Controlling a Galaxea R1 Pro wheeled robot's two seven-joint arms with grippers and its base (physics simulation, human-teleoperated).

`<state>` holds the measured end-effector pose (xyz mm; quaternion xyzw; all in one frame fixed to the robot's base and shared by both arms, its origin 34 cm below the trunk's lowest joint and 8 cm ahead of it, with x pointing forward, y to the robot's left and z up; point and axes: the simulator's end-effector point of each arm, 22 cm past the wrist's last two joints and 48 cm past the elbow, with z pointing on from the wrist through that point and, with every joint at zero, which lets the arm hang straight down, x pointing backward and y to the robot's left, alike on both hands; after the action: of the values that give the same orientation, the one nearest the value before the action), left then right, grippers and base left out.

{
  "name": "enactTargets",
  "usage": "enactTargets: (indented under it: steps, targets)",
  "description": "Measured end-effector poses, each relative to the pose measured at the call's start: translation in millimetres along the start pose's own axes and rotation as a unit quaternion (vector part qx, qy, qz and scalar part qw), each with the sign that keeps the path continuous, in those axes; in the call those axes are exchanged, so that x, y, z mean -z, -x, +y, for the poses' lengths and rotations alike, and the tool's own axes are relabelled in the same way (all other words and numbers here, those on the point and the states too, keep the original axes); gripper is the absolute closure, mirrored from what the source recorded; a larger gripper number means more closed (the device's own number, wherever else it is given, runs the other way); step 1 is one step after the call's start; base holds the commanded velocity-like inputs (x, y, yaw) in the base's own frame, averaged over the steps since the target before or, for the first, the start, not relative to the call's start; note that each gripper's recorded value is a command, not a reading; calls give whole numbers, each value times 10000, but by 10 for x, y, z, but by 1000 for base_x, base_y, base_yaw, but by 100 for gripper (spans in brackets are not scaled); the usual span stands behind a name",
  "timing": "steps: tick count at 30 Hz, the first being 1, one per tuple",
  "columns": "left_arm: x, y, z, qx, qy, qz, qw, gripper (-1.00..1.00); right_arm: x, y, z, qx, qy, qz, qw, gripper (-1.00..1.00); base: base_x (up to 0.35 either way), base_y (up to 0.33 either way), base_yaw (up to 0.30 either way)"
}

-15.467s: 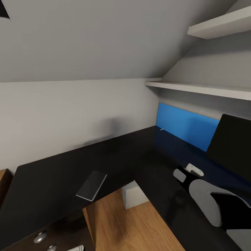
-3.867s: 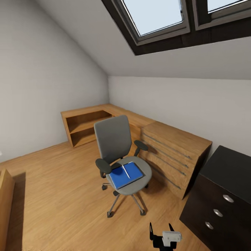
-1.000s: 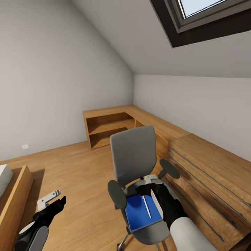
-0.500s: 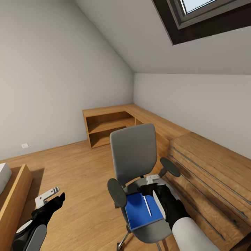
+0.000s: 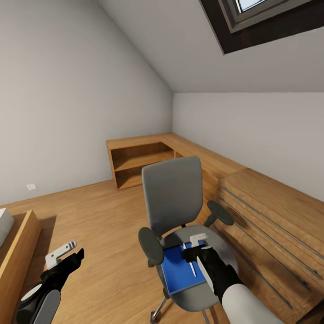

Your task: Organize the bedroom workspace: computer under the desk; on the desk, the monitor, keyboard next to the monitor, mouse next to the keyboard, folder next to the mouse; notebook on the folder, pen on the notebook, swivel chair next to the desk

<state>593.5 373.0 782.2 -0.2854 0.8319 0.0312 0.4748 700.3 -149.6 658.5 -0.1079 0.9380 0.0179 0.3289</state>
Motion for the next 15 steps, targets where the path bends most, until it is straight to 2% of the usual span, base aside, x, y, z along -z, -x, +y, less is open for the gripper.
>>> enactTargets:
  steps: [15]
  targets:
    - [-130, -226, 64, 4, -3, 4, 10000, -100, -196, -177, 13, -70, 43, -6, 10000, -100, 0, 0, 0]
